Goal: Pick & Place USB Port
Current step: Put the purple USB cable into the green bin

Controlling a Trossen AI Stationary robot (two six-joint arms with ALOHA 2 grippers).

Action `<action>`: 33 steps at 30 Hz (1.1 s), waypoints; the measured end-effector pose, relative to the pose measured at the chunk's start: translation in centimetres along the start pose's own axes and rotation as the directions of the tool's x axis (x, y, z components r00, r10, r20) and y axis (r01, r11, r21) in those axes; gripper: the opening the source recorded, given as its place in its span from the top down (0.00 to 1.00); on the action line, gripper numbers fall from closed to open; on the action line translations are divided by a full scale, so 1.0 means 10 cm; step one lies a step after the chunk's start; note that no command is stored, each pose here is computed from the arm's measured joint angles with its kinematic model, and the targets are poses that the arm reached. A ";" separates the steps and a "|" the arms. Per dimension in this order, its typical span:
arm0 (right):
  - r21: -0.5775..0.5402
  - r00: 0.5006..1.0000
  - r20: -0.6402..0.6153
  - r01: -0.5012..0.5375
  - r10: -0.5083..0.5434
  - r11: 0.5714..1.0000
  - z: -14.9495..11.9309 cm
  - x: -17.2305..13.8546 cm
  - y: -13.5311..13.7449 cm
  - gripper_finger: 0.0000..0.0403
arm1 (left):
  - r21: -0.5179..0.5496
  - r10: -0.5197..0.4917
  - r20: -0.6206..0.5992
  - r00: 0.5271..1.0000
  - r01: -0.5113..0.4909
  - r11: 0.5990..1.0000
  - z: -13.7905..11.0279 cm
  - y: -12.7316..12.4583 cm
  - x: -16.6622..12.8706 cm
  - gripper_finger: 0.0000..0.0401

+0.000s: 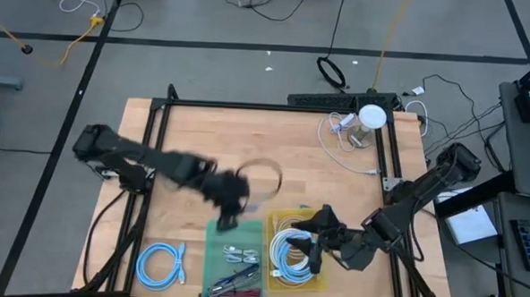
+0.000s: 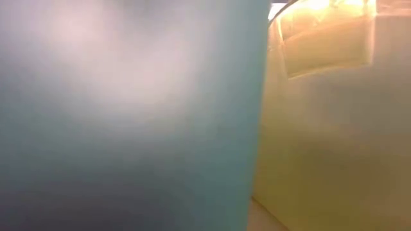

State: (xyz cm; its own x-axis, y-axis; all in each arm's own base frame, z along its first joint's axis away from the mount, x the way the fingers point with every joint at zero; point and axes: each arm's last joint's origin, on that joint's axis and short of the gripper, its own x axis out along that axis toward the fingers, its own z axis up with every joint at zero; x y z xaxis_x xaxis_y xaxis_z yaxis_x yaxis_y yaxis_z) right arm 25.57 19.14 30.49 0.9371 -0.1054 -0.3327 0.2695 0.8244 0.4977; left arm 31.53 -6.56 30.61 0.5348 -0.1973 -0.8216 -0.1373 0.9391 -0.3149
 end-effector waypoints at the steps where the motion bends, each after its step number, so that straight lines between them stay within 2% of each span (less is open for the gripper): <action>1: -0.001 1.000 0.008 0.000 0.000 1.000 0.04 0.00 -0.01 0.47 | 0.009 -0.001 -0.002 1.000 0.001 1.000 -0.08 -0.13 -0.01 0.89; 4: -0.016 1.000 0.024 -0.004 0.005 1.000 0.12 -0.04 -0.03 0.47 | 0.025 0.008 -0.009 1.000 -0.008 1.000 -0.29 -0.48 0.04 0.89; 7: -0.029 0.999 0.038 -0.007 0.008 1.000 0.19 -0.07 -0.04 0.47 | 0.039 0.078 -0.014 0.997 -0.077 0.996 -0.42 -0.66 0.23 0.89; 9: -0.035 0.999 0.043 -0.005 0.006 0.999 0.22 -0.08 -0.06 0.47 | 0.043 0.107 -0.039 0.994 -0.105 0.994 -0.45 -0.68 0.43 0.89; 12: -0.042 0.999 0.050 0.003 0.000 0.999 0.25 -0.07 -0.08 0.47 | 0.061 0.058 -0.071 0.996 -0.054 0.997 -0.43 -0.71 0.74 0.89; 16: -0.041 0.999 0.051 0.009 -0.007 0.999 0.26 -0.05 -0.09 0.47 | 0.086 0.054 -0.202 0.978 -0.038 0.996 -0.54 -0.68 1.19 0.89; 18: -0.041 0.999 0.051 0.008 -0.006 0.999 0.26 -0.05 -0.09 0.47 | 0.096 0.090 -0.257 0.962 -0.067 0.993 -0.61 -0.64 1.33 0.89; 23: -0.032 0.999 0.051 0.006 -0.004 0.999 0.26 -0.05 -0.09 0.47 | 0.143 0.208 -0.284 0.936 -0.173 0.974 -0.71 -0.59 1.47 0.89; 28: -0.023 0.999 0.050 0.005 -0.004 1.000 0.26 -0.05 -0.09 0.47 | 0.164 0.258 -0.240 0.936 -0.223 0.961 -0.66 -0.53 1.45 0.89; 33: -0.025 0.999 0.050 0.006 -0.004 1.000 0.26 -0.05 -0.09 0.47 | 0.151 0.255 -0.254 0.933 -0.222 0.963 -0.64 -0.48 1.46 0.81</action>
State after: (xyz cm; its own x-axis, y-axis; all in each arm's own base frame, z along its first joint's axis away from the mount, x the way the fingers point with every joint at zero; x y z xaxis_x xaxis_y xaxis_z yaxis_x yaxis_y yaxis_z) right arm 25.40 17.05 32.31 0.9458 -0.1366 -0.2946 0.2690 0.8377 0.4753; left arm 34.64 -15.72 17.01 0.2521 -0.0164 -0.9676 -0.1247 0.9910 -0.0493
